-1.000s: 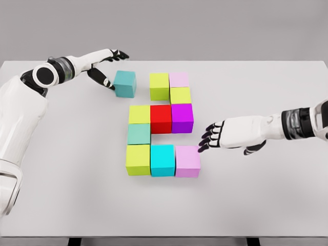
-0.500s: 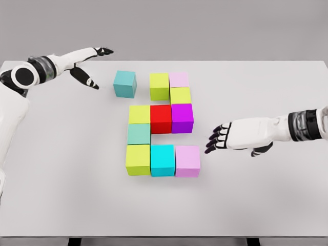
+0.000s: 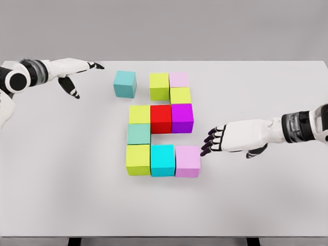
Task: Assemble the squares on the desktop into the number 2
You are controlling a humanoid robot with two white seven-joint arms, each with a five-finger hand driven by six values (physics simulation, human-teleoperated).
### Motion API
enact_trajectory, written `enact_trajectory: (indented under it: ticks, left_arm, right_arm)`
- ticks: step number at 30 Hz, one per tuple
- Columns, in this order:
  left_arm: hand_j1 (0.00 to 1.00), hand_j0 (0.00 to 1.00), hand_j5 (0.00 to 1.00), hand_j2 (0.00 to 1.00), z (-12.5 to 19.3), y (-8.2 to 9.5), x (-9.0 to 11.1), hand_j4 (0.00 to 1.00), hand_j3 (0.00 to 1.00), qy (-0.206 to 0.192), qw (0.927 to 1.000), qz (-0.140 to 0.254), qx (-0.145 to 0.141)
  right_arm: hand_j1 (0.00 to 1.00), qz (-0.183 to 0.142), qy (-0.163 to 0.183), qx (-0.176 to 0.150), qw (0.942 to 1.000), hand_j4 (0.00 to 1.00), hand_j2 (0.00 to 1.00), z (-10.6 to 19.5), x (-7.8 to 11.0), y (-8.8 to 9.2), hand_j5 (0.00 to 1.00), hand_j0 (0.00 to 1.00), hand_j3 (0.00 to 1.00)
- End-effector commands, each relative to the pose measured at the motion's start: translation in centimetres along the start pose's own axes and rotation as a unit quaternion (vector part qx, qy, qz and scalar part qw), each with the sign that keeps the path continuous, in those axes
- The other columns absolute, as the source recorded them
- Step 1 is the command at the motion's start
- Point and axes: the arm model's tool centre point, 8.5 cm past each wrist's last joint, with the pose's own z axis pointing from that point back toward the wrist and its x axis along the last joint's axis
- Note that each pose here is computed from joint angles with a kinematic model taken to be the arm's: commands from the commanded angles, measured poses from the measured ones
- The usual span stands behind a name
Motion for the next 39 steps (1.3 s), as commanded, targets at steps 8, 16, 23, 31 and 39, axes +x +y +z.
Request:
enact_trajectory:
  ticks: [8,16,23,31,39]
  left_arm:
    - [1.0,1.0,1.0,1.0,-1.5,-1.2,1.3,1.0,1.0,0.006,0.9982,-0.047,-0.037]
    - [1.0,1.0,1.0,1.0,-1.8,-2.1,1.9,1.0,1.0,-0.01,0.9965,-0.065,-0.051]
    - [1.0,1.0,1.0,1.0,-1.7,-1.6,2.6,1.0,1.0,-0.039,0.994,-0.089,-0.051]
    - [1.0,1.0,1.0,1.0,-1.5,-1.8,2.3,1.0,1.0,-0.035,0.9936,-0.091,-0.056]
    - [1.0,1.0,1.0,1.0,-1.3,-1.4,2.4,1.0,1.0,-0.046,0.9921,-0.103,-0.055]
  right_arm:
    - [1.0,0.001,-0.005,-0.006,1.0,1.0,1.0,-0.3,0.2,-0.4,1.0,1.0,1.0]
    - [1.0,-0.019,0.059,-0.011,0.998,1.0,1.0,3.3,-2.9,0.0,1.0,1.0,1.0]
    - [1.0,-0.178,0.093,-0.153,0.9675,1.0,1.0,14.0,-2.7,2.1,1.0,1.0,1.0]
    - [1.0,-0.291,0.094,-0.159,0.9387,1.0,1.0,14.1,-2.6,8.2,1.0,1.0,1.0]
    - [1.0,-0.308,0.074,-0.258,0.9129,1.0,1.0,10.9,-3.7,8.0,1.0,1.0,1.0]
